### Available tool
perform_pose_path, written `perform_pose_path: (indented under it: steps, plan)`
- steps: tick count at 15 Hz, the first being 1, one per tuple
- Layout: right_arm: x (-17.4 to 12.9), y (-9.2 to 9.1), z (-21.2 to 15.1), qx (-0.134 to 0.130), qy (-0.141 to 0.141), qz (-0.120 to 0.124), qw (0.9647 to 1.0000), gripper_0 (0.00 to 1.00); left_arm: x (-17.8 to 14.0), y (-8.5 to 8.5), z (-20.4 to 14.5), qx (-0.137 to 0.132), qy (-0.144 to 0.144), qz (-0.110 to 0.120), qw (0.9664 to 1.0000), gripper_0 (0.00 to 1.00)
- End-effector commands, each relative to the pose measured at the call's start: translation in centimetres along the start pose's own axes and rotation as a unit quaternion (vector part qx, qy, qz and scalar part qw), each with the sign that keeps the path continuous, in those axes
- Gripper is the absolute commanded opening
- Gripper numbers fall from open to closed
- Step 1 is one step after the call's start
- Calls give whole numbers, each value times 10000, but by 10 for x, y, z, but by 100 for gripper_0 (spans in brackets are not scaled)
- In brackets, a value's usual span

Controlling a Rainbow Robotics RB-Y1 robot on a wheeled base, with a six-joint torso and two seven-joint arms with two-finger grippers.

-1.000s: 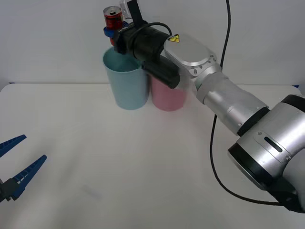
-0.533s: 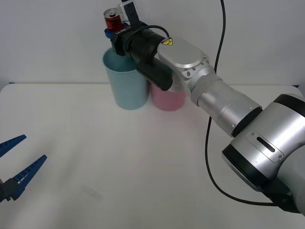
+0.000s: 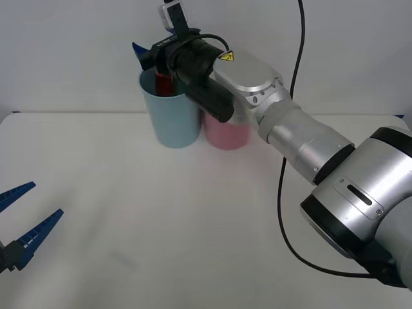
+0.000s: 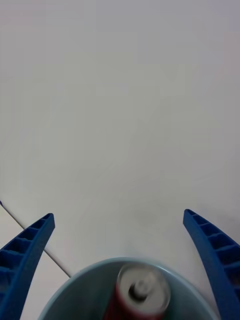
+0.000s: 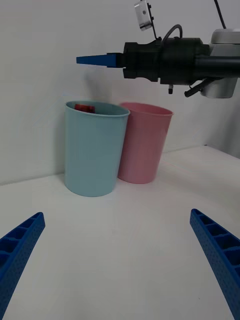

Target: Grasp the object on the table and drop it into the matching bin: aluminum can to the light blue bin, PET bottle to the pink bin.

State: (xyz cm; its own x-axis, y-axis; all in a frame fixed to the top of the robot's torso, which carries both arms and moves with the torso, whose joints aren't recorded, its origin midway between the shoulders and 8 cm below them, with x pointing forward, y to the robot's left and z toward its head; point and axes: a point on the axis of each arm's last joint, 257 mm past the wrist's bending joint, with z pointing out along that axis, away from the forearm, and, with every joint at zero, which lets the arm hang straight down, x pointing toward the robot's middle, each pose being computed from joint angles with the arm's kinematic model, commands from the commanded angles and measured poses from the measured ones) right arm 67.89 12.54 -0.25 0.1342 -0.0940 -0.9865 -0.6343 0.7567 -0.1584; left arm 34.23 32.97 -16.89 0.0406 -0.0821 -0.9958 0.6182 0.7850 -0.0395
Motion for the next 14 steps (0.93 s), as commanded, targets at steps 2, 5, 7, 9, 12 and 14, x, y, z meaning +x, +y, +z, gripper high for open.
perform_pose_path:
  steps: [2, 5, 7, 9, 12, 14]
  plan:
    - [-9, 0, -14, -350, -160, 78, 9992, 100, 0, 0, 0, 0, 0, 0, 10000, 100]
    - [-5, -8, -41, -517, -338, -6, 9981, 100, 0, 0, 0, 0, 0, 0, 10000, 100]
    - [-6, -10, -58, -706, -425, -4, 9966, 100, 0, 0, 0, 0, 0, 0, 10000, 100]
    - [-4, -15, -78, -772, -499, -57, 9957, 100, 0, 0, 0, 0, 0, 0, 10000, 100]
    - [6, -21, -119, -882, -563, -128, 9944, 100, 0, 0, 0, 0, 0, 0, 10000, 100]
    - [16, -21, -152, -995, -552, -130, 9934, 100, 0, 0, 0, 0, 0, 0, 10000, 100]
